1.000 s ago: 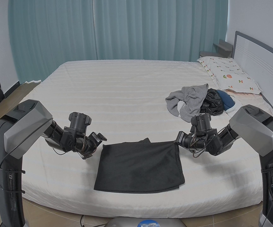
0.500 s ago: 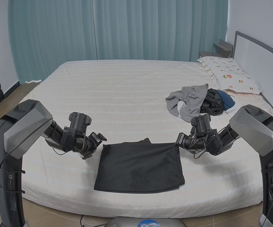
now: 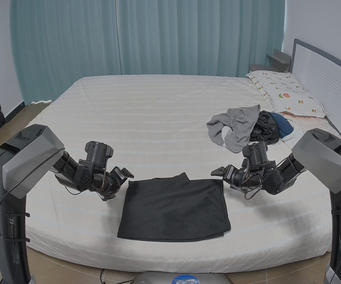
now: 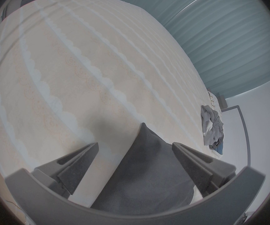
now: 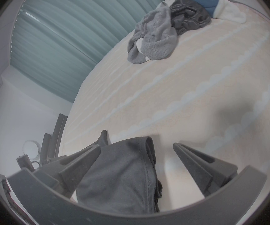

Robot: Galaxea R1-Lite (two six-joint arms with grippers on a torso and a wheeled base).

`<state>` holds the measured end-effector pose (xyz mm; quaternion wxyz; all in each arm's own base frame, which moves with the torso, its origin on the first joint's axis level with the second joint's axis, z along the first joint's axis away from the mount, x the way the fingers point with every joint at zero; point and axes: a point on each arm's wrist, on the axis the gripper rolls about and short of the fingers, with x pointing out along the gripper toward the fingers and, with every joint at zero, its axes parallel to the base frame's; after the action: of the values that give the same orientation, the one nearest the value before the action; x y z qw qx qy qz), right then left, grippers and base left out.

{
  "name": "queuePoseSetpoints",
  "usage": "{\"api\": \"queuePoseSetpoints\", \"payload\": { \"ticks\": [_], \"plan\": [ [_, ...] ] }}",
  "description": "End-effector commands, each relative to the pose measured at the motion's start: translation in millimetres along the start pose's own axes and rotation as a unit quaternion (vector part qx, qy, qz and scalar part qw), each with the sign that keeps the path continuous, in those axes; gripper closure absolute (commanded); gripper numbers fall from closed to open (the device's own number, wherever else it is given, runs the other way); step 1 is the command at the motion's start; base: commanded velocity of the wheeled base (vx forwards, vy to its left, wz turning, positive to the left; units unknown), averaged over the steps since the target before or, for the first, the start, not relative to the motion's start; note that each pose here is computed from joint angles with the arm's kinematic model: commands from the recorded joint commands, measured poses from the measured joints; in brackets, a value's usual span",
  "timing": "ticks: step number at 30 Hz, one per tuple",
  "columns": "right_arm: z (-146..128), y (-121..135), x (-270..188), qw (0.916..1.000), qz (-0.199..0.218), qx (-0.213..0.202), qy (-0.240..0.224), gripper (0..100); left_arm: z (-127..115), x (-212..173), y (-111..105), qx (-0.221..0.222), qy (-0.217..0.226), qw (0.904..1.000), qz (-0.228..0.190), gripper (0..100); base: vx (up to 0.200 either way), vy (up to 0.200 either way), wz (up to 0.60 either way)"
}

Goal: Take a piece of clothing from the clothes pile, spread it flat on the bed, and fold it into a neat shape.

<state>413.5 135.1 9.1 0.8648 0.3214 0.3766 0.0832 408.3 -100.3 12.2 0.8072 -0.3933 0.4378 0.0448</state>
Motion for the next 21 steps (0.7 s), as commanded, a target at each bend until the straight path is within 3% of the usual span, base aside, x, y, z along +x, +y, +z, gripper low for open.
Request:
{"api": "queuePoseSetpoints", "payload": {
  "ticks": [1,5,8,9,10,11,21],
  "plan": [
    [7.6,-8.8,-34.7,0.9993,0.008,0.032,-0.019,0,0.0,-12.1,1.9,0.009,0.027,0.9994,-0.021,0,0.000,0.000,0.00],
    [3.8,-25.5,-55.3,0.9976,0.008,0.060,-0.034,0,-7.5,-20.0,6.5,0.039,0.049,0.9974,-0.037,0,0.000,0.000,0.00],
    [0.2,-39.0,-67.5,0.9943,0.013,0.090,-0.054,0,-21.7,-17.5,18.0,0.092,0.056,0.9929,-0.050,0,0.000,0.000,0.00],
    [0.2,-39.0,-67.5,0.9943,0.013,0.090,-0.054,0,-21.7,-17.5,18.0,0.092,0.056,0.9929,-0.050,0,0.000,0.000,0.00],
    [-0.7,-42.2,-69.2,0.9908,0.028,0.113,-0.069,0,-31.2,-16.2,19.6,0.128,0.052,0.9884,-0.062,0,0.000,0.000,0.00],
    [-3.1,-44.1,-68.9,0.9889,0.033,0.127,-0.069,0,-34.8,-15.7,19.9,0.137,0.050,0.9872,-0.066,0,0.000,0.000,0.00],
    [-7.9,-63.3,-64.2,0.9842,0.046,0.164,-0.050,0,-56.2,-5.3,18.3,0.167,0.063,0.9817,-0.068,0,0.000,0.000,0.00]
  ]
}}
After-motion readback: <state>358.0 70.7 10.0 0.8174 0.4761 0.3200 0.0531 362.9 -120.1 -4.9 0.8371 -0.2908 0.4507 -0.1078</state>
